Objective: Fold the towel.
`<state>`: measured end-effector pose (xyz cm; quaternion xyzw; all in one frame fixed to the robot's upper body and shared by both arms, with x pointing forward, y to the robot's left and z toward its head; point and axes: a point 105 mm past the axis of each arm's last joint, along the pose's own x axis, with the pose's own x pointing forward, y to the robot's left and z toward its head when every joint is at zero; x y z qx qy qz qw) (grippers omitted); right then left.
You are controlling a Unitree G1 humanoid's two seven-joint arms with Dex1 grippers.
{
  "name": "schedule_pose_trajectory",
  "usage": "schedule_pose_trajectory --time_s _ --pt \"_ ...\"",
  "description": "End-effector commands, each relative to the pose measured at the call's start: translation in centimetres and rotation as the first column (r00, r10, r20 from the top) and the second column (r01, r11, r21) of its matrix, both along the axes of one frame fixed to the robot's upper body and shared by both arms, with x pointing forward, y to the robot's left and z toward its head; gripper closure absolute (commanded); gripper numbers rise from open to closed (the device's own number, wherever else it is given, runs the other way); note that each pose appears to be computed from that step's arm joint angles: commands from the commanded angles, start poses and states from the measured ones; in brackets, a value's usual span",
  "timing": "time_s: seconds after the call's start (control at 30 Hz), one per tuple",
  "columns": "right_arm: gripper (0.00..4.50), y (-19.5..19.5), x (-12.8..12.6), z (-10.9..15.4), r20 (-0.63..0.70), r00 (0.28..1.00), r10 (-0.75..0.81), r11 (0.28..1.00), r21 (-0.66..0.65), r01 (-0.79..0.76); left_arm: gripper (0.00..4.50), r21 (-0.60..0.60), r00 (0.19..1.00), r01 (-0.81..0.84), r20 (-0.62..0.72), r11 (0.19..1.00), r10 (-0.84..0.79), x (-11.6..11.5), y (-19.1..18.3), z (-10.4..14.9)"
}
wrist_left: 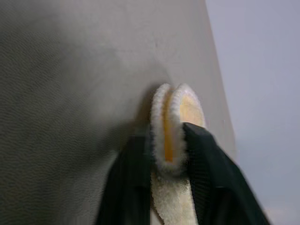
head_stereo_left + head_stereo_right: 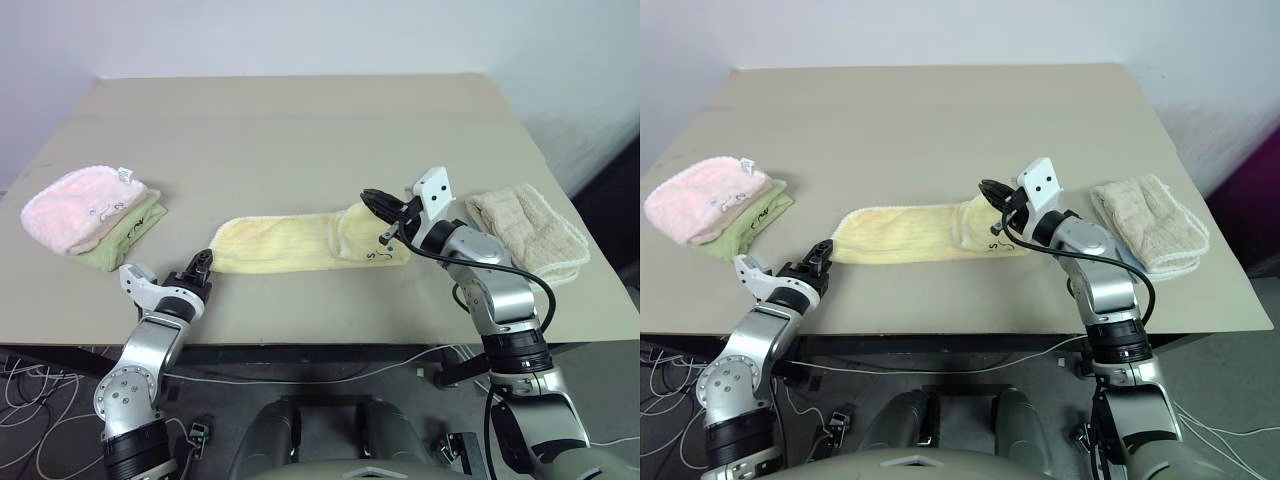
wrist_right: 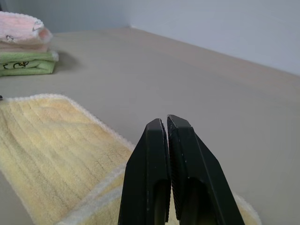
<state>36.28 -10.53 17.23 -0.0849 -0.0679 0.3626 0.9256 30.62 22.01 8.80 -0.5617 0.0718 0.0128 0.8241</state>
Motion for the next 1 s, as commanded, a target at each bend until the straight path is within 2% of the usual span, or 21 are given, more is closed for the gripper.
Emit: schedule_pose_trajectory --time_s 0.03,0.2,0.37,0.57,0.7,0.87,1.0 --pt "4.32 -0.3 -0.4 1.8 0.064 0.998 -0.010 1.000 0.018 0.009 4.45 0.015 0.999 -0.019 0.040 1.000 0.018 0.3 0.7 1.0" --pt "4.32 -0.5 -0.5 1.9 0.068 0.997 -0.019 1.000 0.021 0.018 4.45 0.019 0.998 -0.013 0.061 1.000 0.012 0.6 0.9 1.5" --pt "4.32 -0.9 -0.6 2.0 0.073 0.997 -0.033 0.999 0.021 0.031 4.45 0.044 0.981 -0.041 0.189 0.998 0.032 1.0 2.8 4.6" --pt "4.32 -1.3 -0.4 2.2 0.082 0.995 -0.048 0.999 0.017 0.047 4.45 0.178 0.959 -0.039 0.282 0.983 -0.013 1.2 5.0 7.6" --pt "4.32 -1.9 -0.1 2.3 0.084 0.994 -0.065 0.998 0.013 0.064 4.45 0.260 0.941 -0.004 0.329 0.966 -0.085 1.3 4.9 9.4" --pt "4.32 -3.0 0.5 1.2 0.051 0.992 -0.117 0.993 0.000 0.117 4.45 0.478 0.844 0.178 0.375 0.860 -0.384 1.5 -0.5 12.4" --pt "4.32 -3.8 1.0 0.2 0.025 0.986 -0.163 0.986 -0.019 0.164 4.45 0.622 0.689 0.319 0.365 0.715 -0.626 1.1 -6.8 13.5"
